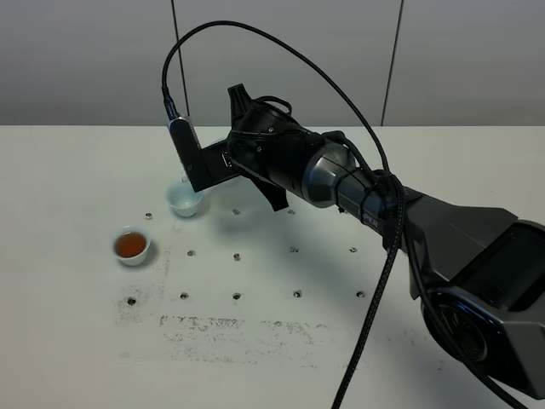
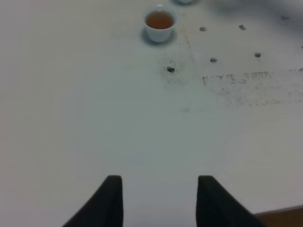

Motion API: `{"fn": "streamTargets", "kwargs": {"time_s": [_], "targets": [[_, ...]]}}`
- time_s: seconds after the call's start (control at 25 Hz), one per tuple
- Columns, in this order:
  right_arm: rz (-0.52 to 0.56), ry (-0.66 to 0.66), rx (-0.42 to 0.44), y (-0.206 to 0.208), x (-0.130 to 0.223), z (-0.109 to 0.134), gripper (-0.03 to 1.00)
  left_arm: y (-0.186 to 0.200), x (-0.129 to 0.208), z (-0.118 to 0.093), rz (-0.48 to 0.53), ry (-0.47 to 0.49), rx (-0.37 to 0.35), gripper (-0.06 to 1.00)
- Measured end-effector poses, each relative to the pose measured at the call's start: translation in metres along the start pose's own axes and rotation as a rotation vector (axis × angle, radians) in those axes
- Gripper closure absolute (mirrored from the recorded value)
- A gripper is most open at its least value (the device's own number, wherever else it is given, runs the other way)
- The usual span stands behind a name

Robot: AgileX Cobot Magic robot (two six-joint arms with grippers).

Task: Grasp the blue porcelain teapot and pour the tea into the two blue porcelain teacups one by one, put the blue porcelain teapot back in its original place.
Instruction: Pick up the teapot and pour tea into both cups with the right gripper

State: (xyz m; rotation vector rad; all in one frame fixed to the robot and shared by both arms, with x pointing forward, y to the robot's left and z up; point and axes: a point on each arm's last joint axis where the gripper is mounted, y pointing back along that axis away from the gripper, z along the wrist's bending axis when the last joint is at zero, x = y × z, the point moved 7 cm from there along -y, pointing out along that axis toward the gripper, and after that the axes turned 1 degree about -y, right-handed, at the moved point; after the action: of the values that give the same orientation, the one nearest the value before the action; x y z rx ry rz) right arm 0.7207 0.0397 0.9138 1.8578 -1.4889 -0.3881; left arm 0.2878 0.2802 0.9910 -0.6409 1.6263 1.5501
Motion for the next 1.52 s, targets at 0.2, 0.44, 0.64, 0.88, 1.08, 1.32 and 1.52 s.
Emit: {"fn": "streamTargets", "kwargs": {"time_s": [0.2,0.44,0.64,0.88,1.08,1.32,1.52], "targets": [[0.022,0.051,0.037,0.002,0.000,-0.005,0.89,0.000,0.000,0.000,0.000,0.000,0.000,0.52],[0.028,0.095,0.063,0.005,-0.007,-0.008,0.89,0.000,0.000,0.000,0.000,0.000,0.000,0.52],[0.041,0.130,0.087,0.008,-0.009,-0.011,0.89,0.000,0.000,0.000,0.000,0.000,0.000,0.52],[0.060,0.164,0.113,0.008,-0.008,-0.015,0.89,0.000,0.000,0.000,0.000,0.000,0.000,0.52],[0.069,0.179,0.122,0.009,-0.007,-0.017,0.89,0.000,0.000,0.000,0.000,0.000,0.000,0.52],[0.078,0.202,0.116,0.004,-0.007,-0.012,0.89,0.000,0.000,0.000,0.000,0.000,0.000,0.52],[0.083,0.212,0.109,0.000,-0.008,-0.008,0.89,0.000,0.000,0.000,0.000,0.000,0.000,0.52]]}}
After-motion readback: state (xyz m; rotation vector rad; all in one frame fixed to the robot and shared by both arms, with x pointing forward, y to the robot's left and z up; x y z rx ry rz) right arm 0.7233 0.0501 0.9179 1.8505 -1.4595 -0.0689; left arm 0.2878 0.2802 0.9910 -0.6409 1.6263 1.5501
